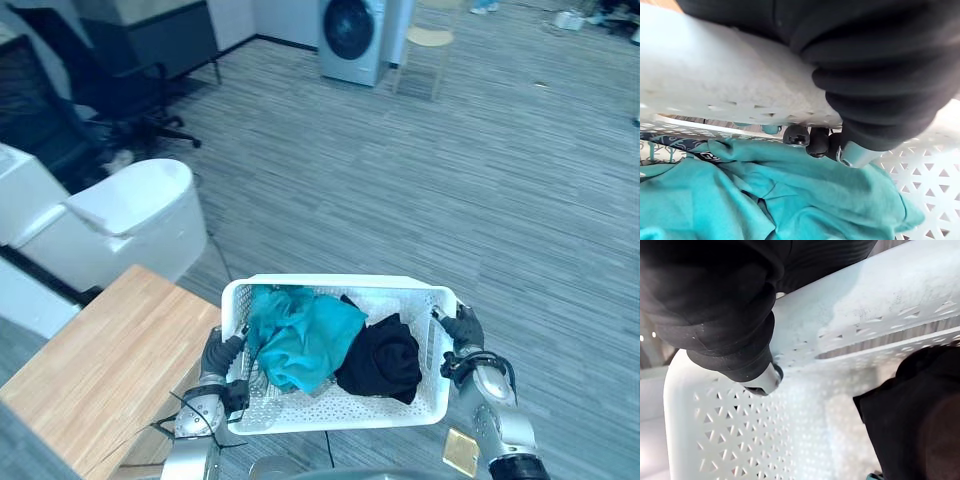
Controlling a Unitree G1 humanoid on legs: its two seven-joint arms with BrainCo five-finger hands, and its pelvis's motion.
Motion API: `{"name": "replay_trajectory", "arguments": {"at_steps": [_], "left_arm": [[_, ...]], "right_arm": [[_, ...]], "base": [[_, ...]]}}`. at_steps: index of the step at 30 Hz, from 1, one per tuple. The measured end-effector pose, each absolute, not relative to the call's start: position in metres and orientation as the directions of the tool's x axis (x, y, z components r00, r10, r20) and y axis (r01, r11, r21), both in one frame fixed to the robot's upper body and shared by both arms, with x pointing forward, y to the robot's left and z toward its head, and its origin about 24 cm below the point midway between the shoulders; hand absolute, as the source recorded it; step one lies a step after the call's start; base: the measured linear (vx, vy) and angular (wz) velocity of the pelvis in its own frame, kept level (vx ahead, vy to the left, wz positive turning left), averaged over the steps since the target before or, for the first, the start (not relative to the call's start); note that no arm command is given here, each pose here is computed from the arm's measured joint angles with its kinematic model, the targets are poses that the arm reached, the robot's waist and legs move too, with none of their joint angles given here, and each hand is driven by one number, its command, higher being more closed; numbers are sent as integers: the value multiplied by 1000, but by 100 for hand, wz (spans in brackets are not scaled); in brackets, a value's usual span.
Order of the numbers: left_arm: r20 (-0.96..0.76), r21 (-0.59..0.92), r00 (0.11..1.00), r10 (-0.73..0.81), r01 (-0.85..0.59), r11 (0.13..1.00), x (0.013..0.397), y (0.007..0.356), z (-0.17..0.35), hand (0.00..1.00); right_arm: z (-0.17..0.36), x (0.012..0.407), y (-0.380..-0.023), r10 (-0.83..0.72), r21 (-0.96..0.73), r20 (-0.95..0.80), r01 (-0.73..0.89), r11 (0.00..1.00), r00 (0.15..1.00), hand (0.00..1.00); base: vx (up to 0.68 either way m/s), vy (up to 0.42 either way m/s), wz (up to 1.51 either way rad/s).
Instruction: Pick up the laundry basket with both hands and put the clothes into the washing machine.
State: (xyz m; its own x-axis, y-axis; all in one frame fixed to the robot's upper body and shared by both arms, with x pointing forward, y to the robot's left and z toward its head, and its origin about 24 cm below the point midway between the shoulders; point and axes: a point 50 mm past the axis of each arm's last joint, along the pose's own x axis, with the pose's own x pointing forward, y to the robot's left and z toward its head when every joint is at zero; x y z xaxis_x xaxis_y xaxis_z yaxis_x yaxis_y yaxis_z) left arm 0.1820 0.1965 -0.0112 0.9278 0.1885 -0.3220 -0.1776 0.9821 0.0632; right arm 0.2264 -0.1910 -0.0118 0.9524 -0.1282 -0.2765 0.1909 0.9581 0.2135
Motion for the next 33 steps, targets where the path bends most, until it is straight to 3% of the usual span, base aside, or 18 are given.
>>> {"name": "replay_trajectory", "arguments": {"at_steps": [8,19,33], "left_arm": [[-269,77,949,163,-147,986,198,187,-1,100],[-241,48,949,202,-196,979,198,193,4,100],[-301,104,919,255,-234,967,182,205,-5,100]], "right_arm": [[-5,217,-198,-214,197,-247,266,944,945,100],[14,231,-193,-201,171,-179,232,958,963,100],[-10,225,-177,-155,206,-281,217,954,947,100]], "base": [[-12,48,-31],[21,-26,-42],[461,224,-10]]}}
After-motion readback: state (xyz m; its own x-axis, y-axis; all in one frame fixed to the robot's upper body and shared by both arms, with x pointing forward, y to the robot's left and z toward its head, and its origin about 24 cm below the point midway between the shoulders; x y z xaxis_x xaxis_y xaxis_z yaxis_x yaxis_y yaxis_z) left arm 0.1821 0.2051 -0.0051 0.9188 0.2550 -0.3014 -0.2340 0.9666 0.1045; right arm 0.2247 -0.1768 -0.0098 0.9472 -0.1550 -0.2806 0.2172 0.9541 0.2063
